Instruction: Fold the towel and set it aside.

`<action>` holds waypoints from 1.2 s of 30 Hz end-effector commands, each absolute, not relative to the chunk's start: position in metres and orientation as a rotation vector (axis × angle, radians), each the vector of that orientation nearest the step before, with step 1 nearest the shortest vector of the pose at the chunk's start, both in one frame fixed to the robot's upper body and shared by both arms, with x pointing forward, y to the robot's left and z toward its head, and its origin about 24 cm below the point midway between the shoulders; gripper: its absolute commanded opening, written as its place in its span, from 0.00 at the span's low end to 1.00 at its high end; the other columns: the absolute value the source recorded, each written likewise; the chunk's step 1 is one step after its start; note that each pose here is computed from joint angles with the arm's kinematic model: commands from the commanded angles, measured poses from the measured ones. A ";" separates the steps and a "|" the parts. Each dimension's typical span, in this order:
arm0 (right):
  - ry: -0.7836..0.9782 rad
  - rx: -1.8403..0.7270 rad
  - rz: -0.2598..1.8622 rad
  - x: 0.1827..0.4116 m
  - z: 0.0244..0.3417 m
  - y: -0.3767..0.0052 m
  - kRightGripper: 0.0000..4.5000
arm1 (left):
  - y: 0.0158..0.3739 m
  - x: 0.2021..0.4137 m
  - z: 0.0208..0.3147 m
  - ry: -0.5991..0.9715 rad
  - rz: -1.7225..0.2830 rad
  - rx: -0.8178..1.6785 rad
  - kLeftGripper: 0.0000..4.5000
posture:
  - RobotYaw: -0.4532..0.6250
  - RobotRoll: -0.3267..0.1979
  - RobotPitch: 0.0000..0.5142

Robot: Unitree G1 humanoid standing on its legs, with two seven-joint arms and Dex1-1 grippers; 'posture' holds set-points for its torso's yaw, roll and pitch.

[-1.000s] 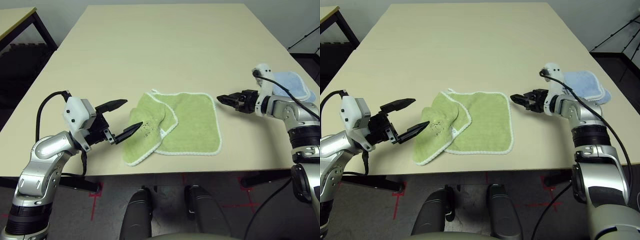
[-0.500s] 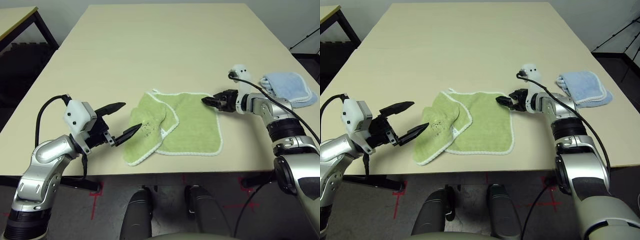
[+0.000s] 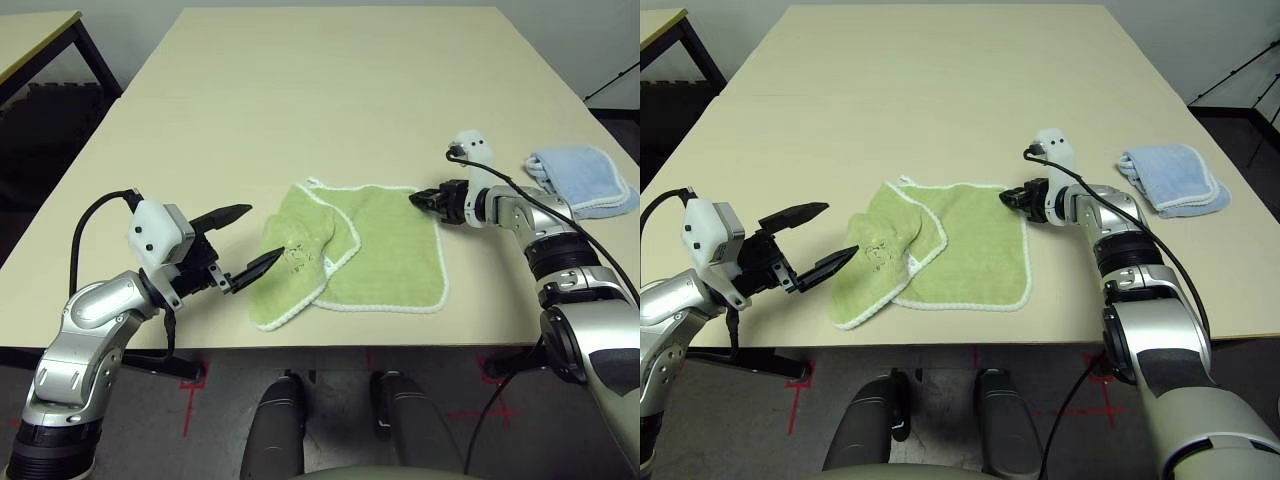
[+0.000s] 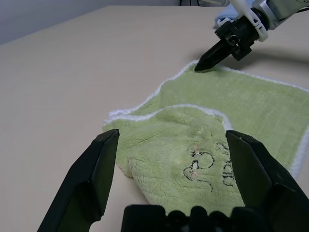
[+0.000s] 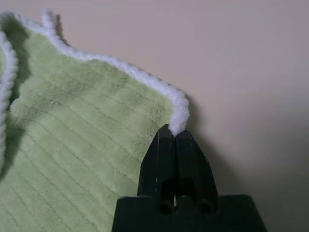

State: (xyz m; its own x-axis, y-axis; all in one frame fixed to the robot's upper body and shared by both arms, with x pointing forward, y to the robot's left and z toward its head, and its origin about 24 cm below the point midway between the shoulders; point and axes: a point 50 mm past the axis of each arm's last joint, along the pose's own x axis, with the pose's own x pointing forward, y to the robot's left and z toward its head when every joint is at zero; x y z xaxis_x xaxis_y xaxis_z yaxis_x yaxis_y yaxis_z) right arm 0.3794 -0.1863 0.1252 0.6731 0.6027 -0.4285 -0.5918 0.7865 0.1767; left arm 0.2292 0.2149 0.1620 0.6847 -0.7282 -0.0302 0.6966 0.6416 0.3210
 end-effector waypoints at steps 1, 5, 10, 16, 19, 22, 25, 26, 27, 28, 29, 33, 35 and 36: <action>0.443 0.040 0.691 0.378 0.131 -0.189 0.01 | 0.212 0.228 0.158 -0.088 -0.822 0.313 1.00 | 0.41 0.62 0.29; 0.271 0.061 0.718 0.381 0.157 -0.185 0.01 | 0.211 0.229 0.158 -0.088 -0.814 0.308 1.00 | 0.41 0.62 0.28; 0.195 0.042 0.692 0.384 0.176 -0.187 0.01 | 0.211 0.231 0.158 -0.085 -0.806 0.308 1.00 | 0.40 0.62 0.27; 0.053 -0.034 0.673 0.388 0.203 -0.189 0.01 | 0.208 0.237 0.159 -0.090 -0.804 0.300 1.00 | 0.38 0.62 0.27; 0.022 -0.085 0.686 0.387 0.213 -0.188 0.01 | 0.208 0.242 0.156 -0.074 -0.783 0.303 1.00 | 0.38 0.62 0.27; -0.025 -0.148 0.705 0.385 0.222 -0.185 0.01 | 0.207 0.246 0.156 -0.071 -0.778 0.289 1.00 | 0.37 0.62 0.26; -0.085 -0.199 0.707 0.385 0.232 -0.182 0.01 | 0.204 0.250 0.157 -0.080 -0.778 0.277 1.00 | 0.36 0.62 0.26; -0.103 -0.215 0.707 0.385 0.235 -0.180 0.01 | 0.204 0.251 0.157 -0.080 -0.778 0.277 1.00 | 0.36 0.62 0.26; -0.122 -0.229 0.709 0.385 0.238 -0.179 0.01 | 0.204 0.252 0.157 -0.080 -0.779 0.276 1.00 | 0.36 0.62 0.26; -0.137 -0.241 0.710 0.385 0.241 -0.178 0.01 | 0.203 0.252 0.157 -0.079 -0.780 0.276 1.00 | 0.36 0.62 0.26; -0.162 -0.256 0.710 0.385 0.245 -0.176 0.01 | 0.203 0.253 0.157 -0.080 -0.781 0.276 1.00 | 0.36 0.62 0.26; -0.256 -0.290 0.694 0.387 0.261 -0.171 0.01 | 0.202 0.254 0.158 -0.084 -0.784 0.276 1.00 | 0.36 0.62 0.25; -0.299 -0.311 0.690 0.387 0.268 -0.170 0.01 | 0.201 0.255 0.159 -0.088 -0.786 0.274 1.00 | 0.36 0.62 0.26; -0.327 -0.317 0.689 0.387 0.272 -0.170 0.01 | 0.201 0.256 0.160 -0.091 -0.786 0.273 1.00 | 0.36 0.62 0.26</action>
